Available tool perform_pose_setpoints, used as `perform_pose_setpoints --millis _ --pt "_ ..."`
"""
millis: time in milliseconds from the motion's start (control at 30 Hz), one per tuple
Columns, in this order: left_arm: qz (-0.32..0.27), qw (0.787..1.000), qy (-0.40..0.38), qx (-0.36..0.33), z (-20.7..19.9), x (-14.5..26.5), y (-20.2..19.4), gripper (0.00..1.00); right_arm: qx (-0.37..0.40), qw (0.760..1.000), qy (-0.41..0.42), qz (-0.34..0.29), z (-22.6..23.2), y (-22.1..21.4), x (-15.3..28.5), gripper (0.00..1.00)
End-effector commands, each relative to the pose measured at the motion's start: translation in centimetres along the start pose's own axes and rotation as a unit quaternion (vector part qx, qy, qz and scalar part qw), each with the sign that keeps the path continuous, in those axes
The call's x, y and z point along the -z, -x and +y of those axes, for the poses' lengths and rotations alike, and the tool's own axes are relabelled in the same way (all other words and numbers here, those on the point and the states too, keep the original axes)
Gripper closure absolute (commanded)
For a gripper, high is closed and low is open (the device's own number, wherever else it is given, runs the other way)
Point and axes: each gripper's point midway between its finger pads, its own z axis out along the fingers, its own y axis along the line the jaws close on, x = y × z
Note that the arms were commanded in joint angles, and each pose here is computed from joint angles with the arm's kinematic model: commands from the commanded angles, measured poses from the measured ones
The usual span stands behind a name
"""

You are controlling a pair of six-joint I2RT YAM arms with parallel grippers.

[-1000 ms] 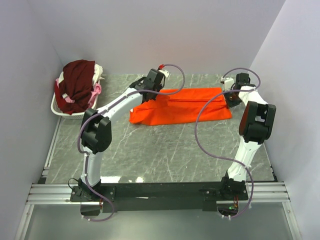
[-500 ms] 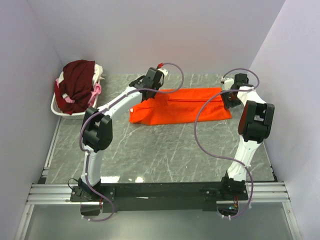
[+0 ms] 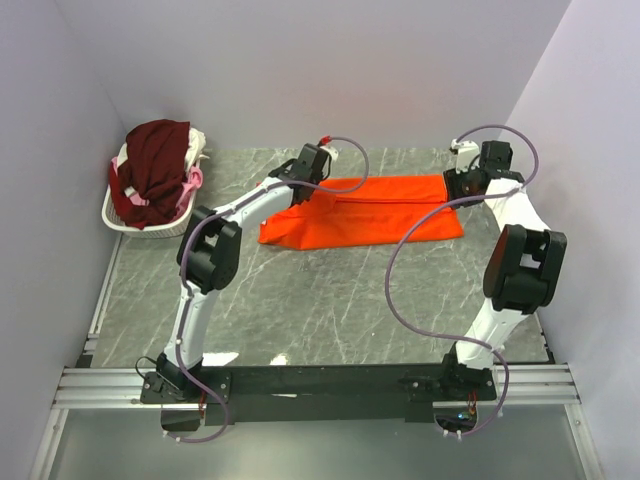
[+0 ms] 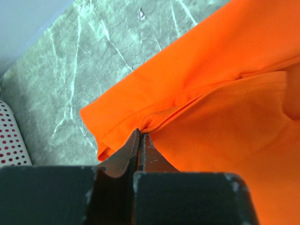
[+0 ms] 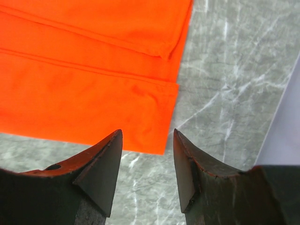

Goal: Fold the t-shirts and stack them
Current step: Fold the tshirt

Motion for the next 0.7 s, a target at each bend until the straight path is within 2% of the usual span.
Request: perform_pose_setpoints --millis 0,367,500,533,567,600,667 --pt "-0.042 0.999 0.031 0.01 1.9 -0.5 2.8 1.0 -0.002 0.999 0.02 -0.029 1.3 1.1 1.1 0.45" --pt "-0.05 0.997 0.057 0.016 3.2 -3.3 2.4 1.0 -0.004 0.999 0.034 -0.026 2.3 0.0 1.1 0.45" --pt "-0.036 0.997 0.044 0.042 3.2 -5.0 1.6 0.99 -0.007 0.999 0.04 -0.028 2.7 0.2 1.4 0.44" --pt "-0.025 0.997 0.048 0.05 3.1 -5.6 0.9 0.9 -0.006 0.999 0.043 -0.03 2.9 0.3 1.6 0.44" --pt "-0.006 0.997 0.055 0.058 3.5 -5.6 0.0 0.53 -0.005 0.999 0.044 -0.032 3.0 0.5 1.9 0.44" --pt "-0.013 0.994 0.061 0.091 4.0 -5.2 1.0 0.37 -0.003 0.998 0.044 -0.033 3.1 0.5 2.0 0.44" --pt "-0.013 0.991 0.067 0.117 5.0 -4.2 2.0 0.14 0.003 0.998 0.052 -0.038 3.7 0.6 2.5 0.44"
